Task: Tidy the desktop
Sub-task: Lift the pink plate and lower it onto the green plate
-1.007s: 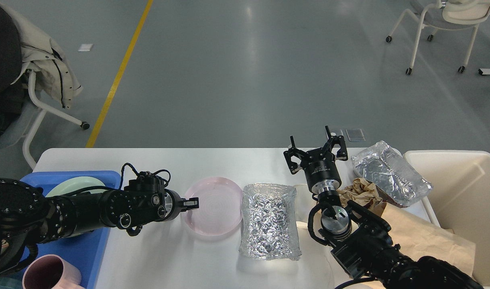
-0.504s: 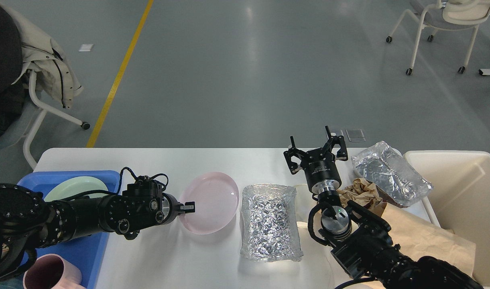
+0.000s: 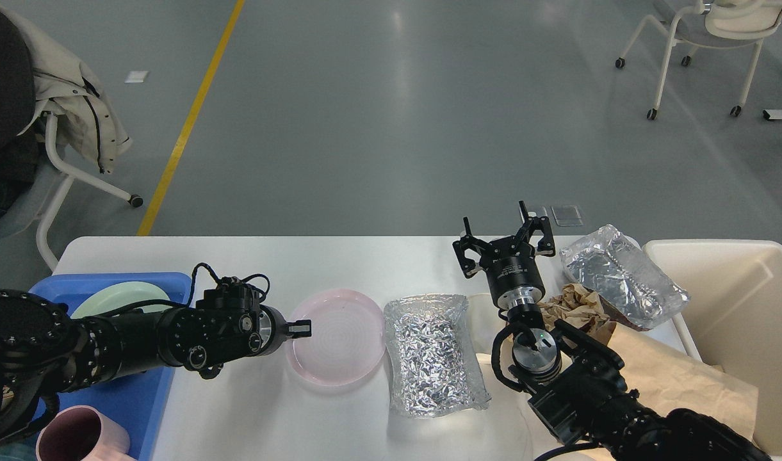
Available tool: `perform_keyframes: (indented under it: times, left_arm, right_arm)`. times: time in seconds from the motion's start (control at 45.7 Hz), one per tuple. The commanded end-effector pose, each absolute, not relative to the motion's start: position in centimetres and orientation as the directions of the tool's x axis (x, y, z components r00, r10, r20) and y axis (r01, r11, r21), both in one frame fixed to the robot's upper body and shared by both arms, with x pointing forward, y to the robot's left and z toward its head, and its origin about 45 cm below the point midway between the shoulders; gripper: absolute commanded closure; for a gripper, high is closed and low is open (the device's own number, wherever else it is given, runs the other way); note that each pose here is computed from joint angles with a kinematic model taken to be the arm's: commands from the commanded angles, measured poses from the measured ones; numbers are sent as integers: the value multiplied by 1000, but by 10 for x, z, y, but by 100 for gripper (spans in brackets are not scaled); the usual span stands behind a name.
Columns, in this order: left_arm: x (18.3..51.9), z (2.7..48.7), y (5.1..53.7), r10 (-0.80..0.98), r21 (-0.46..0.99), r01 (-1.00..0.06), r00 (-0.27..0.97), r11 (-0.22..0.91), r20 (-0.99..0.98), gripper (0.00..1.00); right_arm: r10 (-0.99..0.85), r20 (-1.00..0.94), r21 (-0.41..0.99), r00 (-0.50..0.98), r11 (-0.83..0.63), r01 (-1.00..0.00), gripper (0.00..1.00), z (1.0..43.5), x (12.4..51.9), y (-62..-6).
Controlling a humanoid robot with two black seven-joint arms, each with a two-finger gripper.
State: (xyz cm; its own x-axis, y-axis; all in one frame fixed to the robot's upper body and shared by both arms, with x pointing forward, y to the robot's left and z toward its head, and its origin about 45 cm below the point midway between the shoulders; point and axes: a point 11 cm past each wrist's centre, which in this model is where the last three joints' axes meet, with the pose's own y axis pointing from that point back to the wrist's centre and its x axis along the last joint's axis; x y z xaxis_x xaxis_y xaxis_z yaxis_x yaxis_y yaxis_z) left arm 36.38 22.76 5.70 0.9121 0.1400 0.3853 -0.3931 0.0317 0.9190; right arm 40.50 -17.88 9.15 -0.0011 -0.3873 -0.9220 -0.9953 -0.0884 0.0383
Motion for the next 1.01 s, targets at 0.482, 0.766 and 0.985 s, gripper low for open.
perform_keyframes:
  times: [0.482,0.766,0.985]
  left_arm:
    - [409,171,236,135,882,-448,892,145,431,100]
    - [416,316,287,149,835,-496,868,240,473,100]
    - [407,407,336,193,783,-544,839,302,509,100]
  right_arm:
    - [-387,-922,38,-1,-88,-995,0,91,405,-179]
    - [-387,-922,38,-1,-88,-995,0,91,405,-179]
    - [-387,-922,38,-1,-88,-995,0,91,405,-179]
